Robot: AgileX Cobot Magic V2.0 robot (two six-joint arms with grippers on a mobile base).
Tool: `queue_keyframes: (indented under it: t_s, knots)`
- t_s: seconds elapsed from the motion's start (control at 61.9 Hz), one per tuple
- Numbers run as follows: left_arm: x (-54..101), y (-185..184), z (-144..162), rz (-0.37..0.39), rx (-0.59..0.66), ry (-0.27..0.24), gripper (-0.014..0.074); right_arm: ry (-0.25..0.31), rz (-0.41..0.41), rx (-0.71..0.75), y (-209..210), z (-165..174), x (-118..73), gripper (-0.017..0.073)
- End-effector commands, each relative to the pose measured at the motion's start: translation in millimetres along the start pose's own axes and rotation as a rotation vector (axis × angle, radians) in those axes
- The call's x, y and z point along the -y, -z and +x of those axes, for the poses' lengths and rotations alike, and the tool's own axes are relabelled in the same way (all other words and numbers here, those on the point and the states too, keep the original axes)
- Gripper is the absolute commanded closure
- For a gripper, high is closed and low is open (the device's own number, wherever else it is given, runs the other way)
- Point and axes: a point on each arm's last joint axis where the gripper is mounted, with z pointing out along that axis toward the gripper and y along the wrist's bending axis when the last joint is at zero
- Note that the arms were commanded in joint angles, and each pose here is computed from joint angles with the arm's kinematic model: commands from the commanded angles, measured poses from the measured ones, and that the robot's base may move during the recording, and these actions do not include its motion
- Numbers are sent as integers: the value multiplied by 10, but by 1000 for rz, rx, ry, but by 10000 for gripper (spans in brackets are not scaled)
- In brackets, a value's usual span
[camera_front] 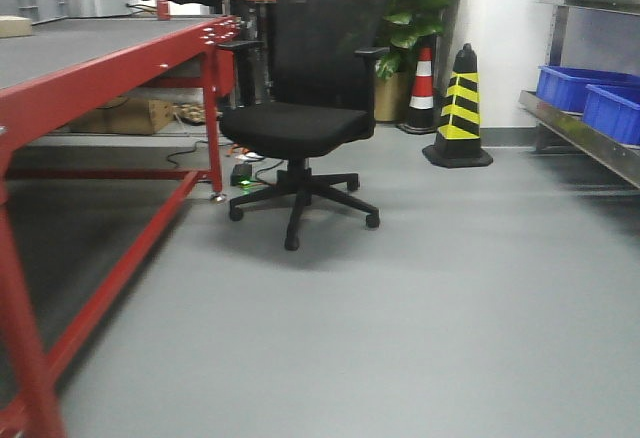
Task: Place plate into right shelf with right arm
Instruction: 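Drive the base up to the steel shelf with blue bins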
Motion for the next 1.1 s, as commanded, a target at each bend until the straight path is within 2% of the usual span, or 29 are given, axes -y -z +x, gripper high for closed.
queue_keyframes:
  t_s: [0.0, 1.082]
  knots:
    - [-16, 10, -66, -17, 90, 6, 640, 22, -14, 93, -15, -155, -16, 505]
    - [-16, 10, -66, -17, 90, 6, 640, 22, -14, 93, -15, -155, -16, 505]
